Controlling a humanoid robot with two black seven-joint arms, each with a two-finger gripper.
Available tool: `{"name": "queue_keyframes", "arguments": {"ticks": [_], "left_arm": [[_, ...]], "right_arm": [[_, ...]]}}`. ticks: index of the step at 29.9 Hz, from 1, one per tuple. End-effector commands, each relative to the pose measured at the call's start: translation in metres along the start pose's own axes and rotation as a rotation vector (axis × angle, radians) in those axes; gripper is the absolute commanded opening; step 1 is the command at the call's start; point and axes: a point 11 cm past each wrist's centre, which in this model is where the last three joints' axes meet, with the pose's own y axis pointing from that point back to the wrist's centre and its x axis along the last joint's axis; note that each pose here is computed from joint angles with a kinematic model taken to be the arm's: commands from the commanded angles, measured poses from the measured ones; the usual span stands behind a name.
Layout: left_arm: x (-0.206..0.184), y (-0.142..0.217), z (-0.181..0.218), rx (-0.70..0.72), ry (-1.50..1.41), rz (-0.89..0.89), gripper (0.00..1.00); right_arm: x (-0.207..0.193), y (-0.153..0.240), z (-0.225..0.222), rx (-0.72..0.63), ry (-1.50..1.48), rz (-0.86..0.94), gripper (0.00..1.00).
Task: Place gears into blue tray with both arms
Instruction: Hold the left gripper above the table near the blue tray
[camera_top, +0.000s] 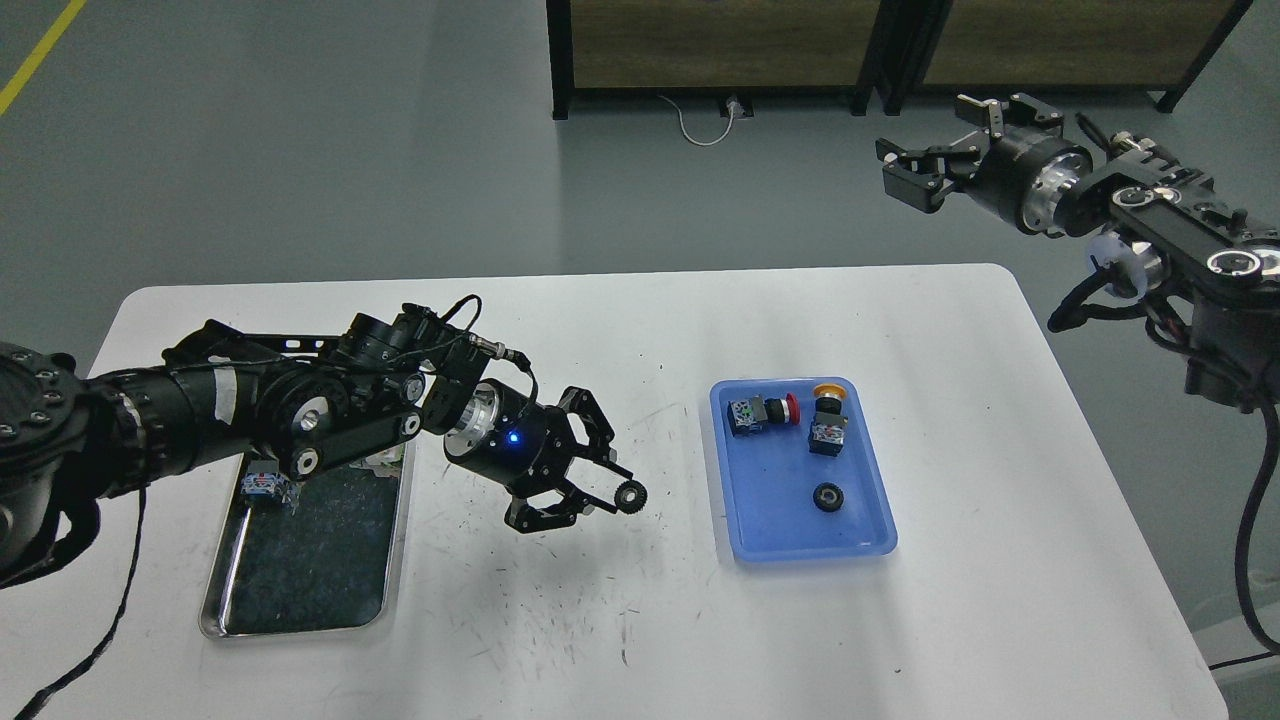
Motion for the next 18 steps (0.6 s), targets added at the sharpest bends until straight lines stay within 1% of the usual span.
{"name": "queue_keyframes", "arguments": {"ticks": [1, 6, 14, 18], "left_arm": [[-0.004, -0.009, -0.002, 0.005, 0.011, -0.004, 0.33], [-0.008, -0.017, -0.012, 0.034, 0.037, 0.004, 0.33], [-0.01, -0.01, -0.034, 0.09, 0.072, 0.03, 0.33], [-0.014, -0.012, -0.037, 0.086, 0.098, 0.036, 0.33]], "right_arm": [[0.0, 0.0, 0.0, 0.0, 0.001, 0.0, 0.96], [-0.001, 0.0, 0.001, -0.002, 0.001, -0.002, 0.96], [-0.007, -0.002, 0.004, -0.007, 0.002, -0.012, 0.96], [-0.008, -0.003, 0.004, -0.007, 0.001, -0.014, 0.96]]}}
